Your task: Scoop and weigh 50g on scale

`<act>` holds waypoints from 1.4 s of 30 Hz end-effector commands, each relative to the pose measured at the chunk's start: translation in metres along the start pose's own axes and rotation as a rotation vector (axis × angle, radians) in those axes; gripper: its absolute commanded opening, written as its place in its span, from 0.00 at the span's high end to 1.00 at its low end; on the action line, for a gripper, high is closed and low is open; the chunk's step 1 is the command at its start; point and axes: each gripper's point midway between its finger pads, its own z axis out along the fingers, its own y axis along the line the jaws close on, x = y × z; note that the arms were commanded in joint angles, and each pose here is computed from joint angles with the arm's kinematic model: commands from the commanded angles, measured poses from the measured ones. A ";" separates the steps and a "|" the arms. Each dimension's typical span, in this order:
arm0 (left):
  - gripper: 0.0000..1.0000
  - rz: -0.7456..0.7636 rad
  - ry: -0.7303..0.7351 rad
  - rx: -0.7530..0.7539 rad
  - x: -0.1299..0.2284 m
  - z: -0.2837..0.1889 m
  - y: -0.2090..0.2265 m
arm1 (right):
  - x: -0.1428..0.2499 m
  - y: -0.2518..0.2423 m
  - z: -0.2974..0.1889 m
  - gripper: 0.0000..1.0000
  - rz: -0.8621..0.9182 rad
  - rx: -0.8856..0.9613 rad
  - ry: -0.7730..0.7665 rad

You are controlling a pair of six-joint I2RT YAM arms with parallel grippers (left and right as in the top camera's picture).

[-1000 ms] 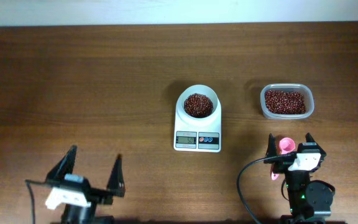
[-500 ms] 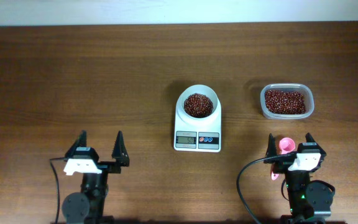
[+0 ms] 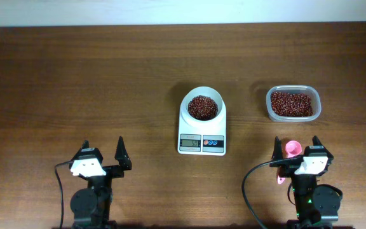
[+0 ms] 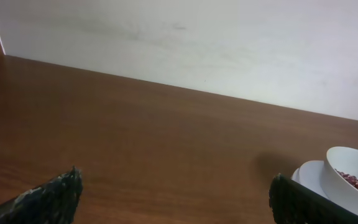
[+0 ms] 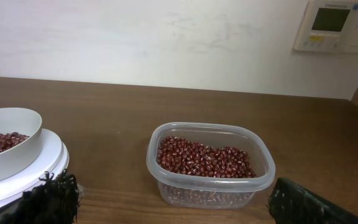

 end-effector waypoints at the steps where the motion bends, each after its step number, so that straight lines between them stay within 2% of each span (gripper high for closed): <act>1: 0.01 -0.008 0.004 -0.015 0.002 0.000 0.003 | 0.002 0.000 0.000 0.01 0.000 0.000 0.003; 23: 0.01 -0.008 -0.003 -0.011 0.002 0.000 0.002 | 0.002 0.000 0.000 0.01 0.000 0.000 0.003; 27: 0.01 0.000 0.010 0.072 0.005 0.000 -0.018 | 0.002 0.000 0.000 0.01 0.000 0.000 0.003; 29: 0.01 0.146 0.010 0.111 0.007 -0.001 -0.027 | 0.002 0.000 0.000 0.01 0.000 0.000 0.003; 32: 0.01 0.237 0.008 0.144 0.009 -0.002 -0.033 | 0.002 0.000 0.000 0.01 0.000 0.000 0.003; 42: 0.01 0.257 0.007 0.140 0.009 -0.002 -0.033 | 0.002 0.000 0.000 0.01 0.000 0.000 0.003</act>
